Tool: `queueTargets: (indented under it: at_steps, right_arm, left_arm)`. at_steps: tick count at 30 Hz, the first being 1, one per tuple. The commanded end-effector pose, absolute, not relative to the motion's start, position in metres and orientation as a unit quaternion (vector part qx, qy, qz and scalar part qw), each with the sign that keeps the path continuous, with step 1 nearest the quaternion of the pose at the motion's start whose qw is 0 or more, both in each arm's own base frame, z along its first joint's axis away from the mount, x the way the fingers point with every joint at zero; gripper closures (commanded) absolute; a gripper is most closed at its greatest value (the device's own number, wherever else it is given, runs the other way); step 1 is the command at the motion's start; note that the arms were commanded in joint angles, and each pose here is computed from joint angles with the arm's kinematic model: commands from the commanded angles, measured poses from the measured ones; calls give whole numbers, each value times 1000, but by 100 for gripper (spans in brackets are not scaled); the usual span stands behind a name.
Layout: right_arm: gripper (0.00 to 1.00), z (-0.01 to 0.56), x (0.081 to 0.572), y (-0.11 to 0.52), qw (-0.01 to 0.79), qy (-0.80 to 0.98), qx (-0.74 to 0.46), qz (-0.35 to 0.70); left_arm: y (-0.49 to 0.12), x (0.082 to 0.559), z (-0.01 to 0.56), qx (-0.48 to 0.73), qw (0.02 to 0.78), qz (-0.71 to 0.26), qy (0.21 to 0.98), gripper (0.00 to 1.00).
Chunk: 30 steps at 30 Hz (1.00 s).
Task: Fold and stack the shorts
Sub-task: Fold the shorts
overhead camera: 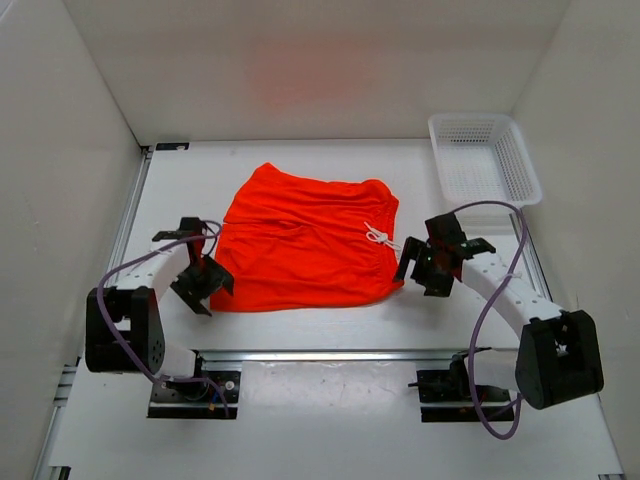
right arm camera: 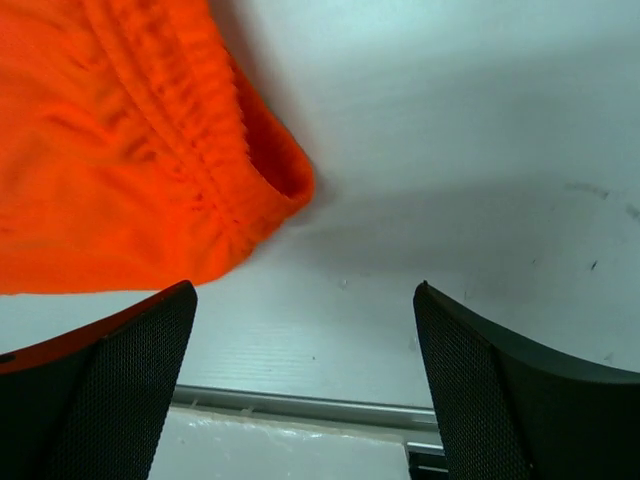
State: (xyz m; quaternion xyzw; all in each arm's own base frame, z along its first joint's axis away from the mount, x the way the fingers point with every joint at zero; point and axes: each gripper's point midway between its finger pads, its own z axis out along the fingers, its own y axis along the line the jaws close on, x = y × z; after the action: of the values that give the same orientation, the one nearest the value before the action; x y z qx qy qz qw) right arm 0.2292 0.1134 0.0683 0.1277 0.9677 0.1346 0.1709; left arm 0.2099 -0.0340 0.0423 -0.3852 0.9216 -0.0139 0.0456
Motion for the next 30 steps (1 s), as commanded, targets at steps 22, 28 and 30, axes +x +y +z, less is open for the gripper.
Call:
queueTargets:
  at_steps: [22, 28, 30]
  right_arm:
    - [28, 56, 252, 164, 152, 913, 263, 272]
    - [34, 42, 249, 173, 121, 928, 264, 235]
    - [34, 32, 243, 170, 114, 930, 272, 219]
  left_arm:
    - [-35, 230, 22, -425, 52, -16, 904, 90]
    - [-33, 227, 27, -425, 66, -18, 903, 90]
    - [-33, 228, 30, -424, 72, -21, 902, 90]
